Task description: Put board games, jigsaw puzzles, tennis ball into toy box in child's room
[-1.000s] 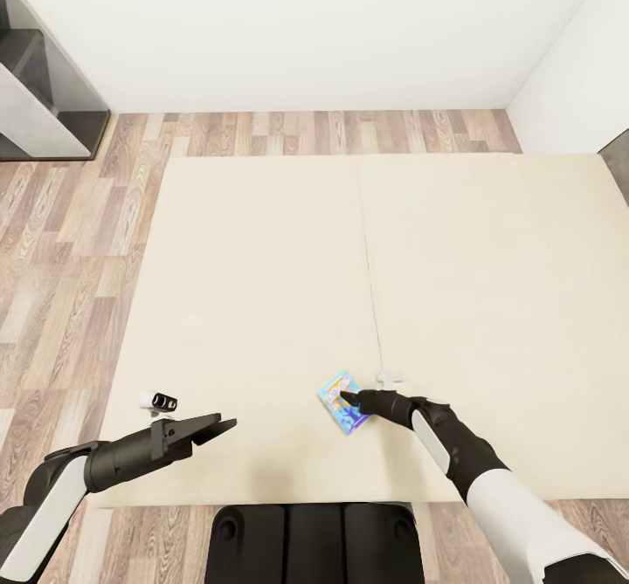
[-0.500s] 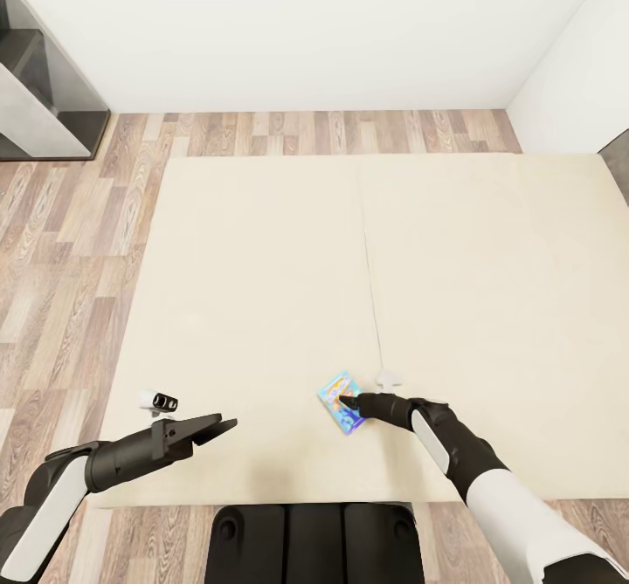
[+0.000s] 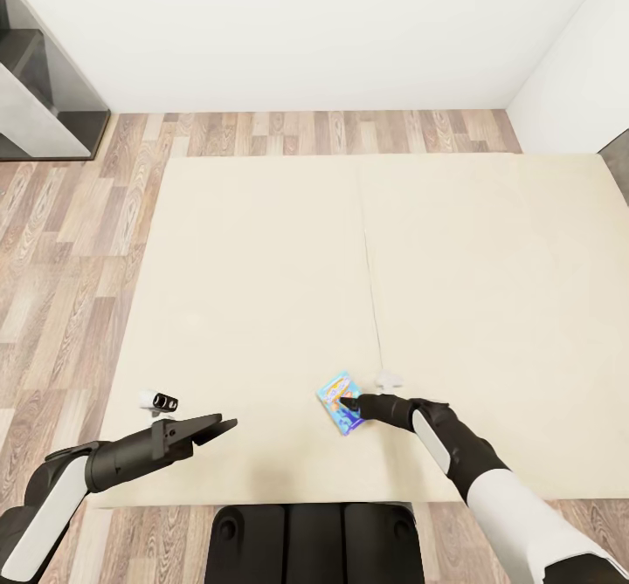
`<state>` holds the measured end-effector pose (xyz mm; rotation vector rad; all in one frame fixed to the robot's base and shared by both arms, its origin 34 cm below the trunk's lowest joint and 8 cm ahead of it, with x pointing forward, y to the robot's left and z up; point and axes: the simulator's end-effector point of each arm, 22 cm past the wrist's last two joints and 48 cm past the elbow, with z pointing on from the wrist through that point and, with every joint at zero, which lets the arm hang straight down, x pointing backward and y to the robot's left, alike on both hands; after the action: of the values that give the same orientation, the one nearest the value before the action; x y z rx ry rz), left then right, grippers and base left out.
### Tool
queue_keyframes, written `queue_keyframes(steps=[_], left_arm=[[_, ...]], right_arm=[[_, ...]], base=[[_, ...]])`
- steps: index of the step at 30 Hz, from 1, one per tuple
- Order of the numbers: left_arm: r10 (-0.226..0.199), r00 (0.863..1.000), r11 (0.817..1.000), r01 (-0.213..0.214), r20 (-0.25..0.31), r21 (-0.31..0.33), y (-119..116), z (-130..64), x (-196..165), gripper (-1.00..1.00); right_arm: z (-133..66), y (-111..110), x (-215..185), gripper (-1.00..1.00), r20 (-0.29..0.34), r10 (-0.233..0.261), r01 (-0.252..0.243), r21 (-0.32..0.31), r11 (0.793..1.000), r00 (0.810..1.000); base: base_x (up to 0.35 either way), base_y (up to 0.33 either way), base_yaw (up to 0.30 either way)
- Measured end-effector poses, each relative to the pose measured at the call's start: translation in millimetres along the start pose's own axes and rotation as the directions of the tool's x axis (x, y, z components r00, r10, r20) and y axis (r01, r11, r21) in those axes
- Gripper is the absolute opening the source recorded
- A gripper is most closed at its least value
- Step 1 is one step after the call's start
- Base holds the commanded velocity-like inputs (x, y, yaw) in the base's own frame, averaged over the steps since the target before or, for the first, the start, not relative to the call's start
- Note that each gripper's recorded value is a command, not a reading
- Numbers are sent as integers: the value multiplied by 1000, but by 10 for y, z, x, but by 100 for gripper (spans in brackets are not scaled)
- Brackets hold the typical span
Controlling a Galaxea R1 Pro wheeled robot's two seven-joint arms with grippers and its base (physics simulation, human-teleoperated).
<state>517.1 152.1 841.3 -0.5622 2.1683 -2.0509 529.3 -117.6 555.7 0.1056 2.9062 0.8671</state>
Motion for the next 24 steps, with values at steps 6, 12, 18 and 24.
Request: queue_keyframes(steps=[6,12,18,24], left_arm=[[-3,1000,1000,3,-1,-1,14,2,6,100],[-8,1000,1000,8,-1,-2,36,2,11,100],[-9,1000,1000,9,-1,-3,41,0,10,100],[-11,1000,1000,11,-1,-4,50,-1,10,100]], right_arm=[[2,-16,16,100,-4,4,-4,-1,1000,1000],[24,-16,46,100,-10,6,-6,-2,1000,1000],[19,-31,47,100,-10,8,-8,-2,1000,1000],[25,-30,54,100,-10,11,-11,-5,1000,1000]], base=[[0,0,0],[0,0,0],[0,0,0],[0,0,0]])
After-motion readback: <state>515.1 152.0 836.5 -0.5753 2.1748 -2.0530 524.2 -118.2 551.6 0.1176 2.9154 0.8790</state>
